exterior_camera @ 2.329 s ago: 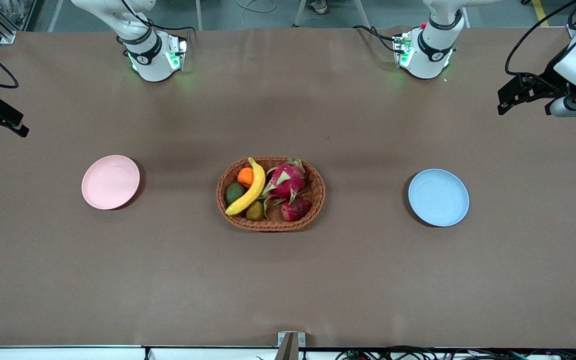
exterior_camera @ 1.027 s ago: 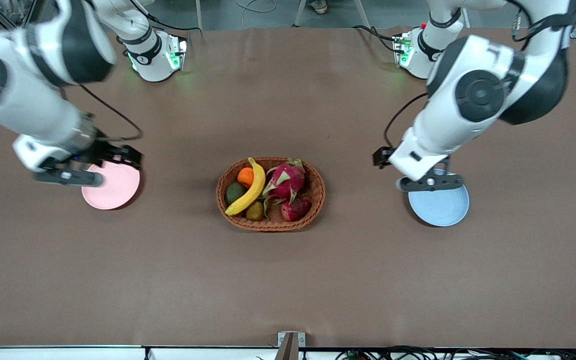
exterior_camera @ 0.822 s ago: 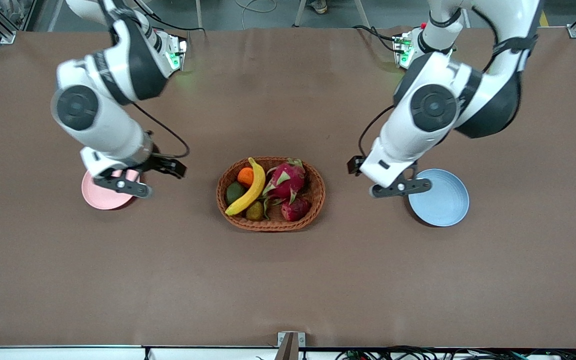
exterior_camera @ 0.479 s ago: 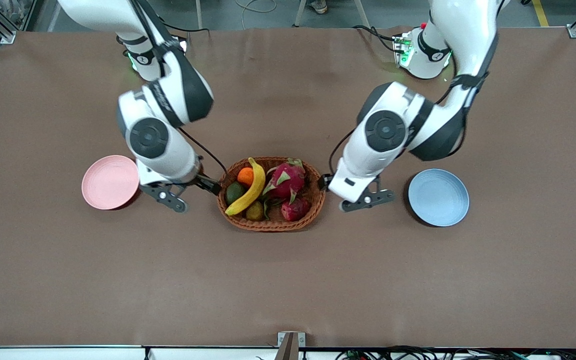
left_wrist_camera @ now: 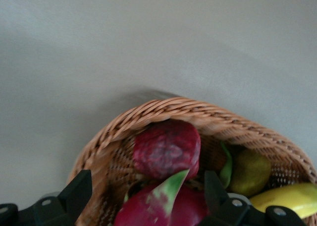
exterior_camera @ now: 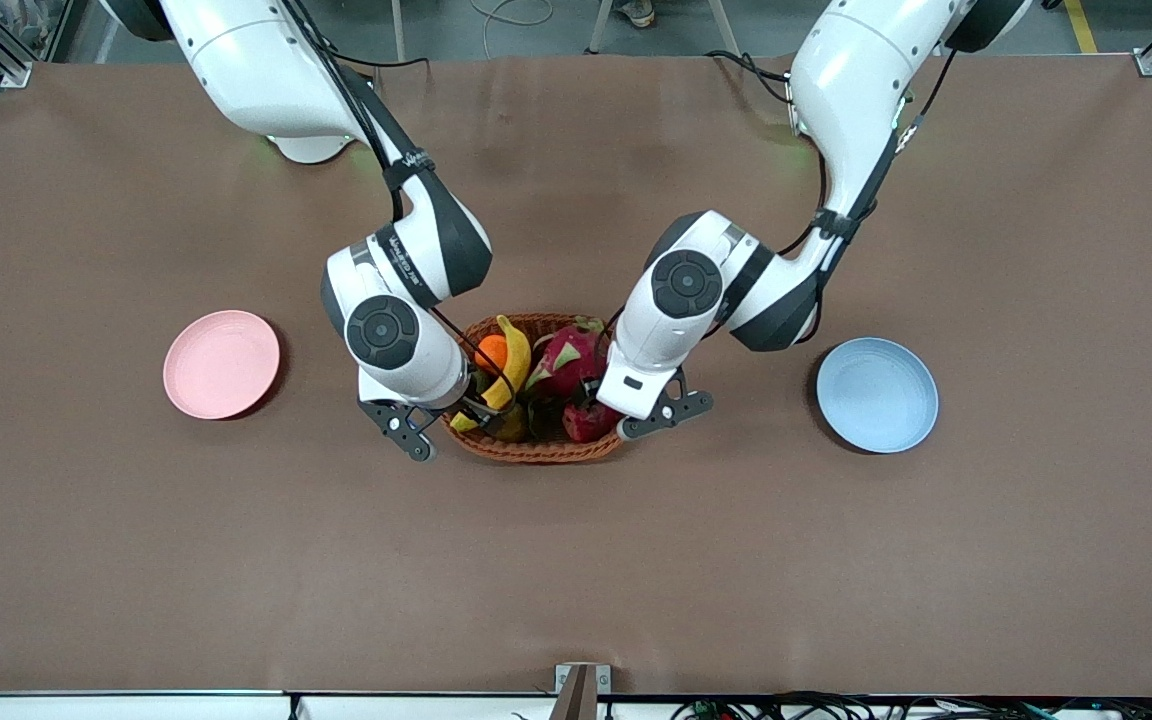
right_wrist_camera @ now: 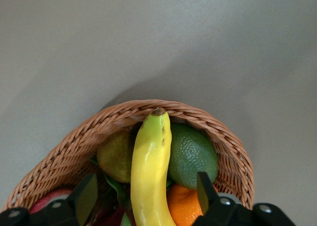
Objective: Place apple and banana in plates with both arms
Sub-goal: 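Grasp the banana with the right gripper while the left gripper grasps the dragon fruit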
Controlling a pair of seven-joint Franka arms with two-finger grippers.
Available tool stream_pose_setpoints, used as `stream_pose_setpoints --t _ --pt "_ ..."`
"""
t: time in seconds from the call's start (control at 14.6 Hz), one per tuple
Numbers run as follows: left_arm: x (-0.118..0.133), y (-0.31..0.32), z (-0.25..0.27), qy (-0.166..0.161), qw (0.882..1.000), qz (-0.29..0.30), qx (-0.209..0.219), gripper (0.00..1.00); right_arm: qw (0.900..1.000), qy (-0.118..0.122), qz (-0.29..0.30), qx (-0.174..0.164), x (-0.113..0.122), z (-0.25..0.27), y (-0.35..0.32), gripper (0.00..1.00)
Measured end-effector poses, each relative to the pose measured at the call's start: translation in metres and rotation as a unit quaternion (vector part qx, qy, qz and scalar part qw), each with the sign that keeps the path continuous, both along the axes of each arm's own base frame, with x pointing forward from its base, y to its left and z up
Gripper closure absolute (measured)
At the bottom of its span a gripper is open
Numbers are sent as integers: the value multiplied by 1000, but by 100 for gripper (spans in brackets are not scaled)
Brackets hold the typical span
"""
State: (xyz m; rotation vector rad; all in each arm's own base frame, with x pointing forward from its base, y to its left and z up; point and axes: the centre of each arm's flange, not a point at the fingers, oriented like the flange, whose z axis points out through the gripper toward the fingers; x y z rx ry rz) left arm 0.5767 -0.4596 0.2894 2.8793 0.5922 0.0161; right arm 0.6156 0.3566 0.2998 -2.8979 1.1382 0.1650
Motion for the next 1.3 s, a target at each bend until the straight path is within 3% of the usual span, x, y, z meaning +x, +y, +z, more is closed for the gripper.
stream_pose_setpoints --t 0.41,0.89,1.3 --pt "-10 -22 -43 4 998 66 -22 0 1000 13 9 -6 -10 -20 16 21" --pt "-4 -20 -66 -9 996 77 -35 0 999 31 1 -5 -13 -42 16 22" --pt "-5 -18 -85 -2 996 79 -30 0 999 36 -2 0 -13 -50 19 27"
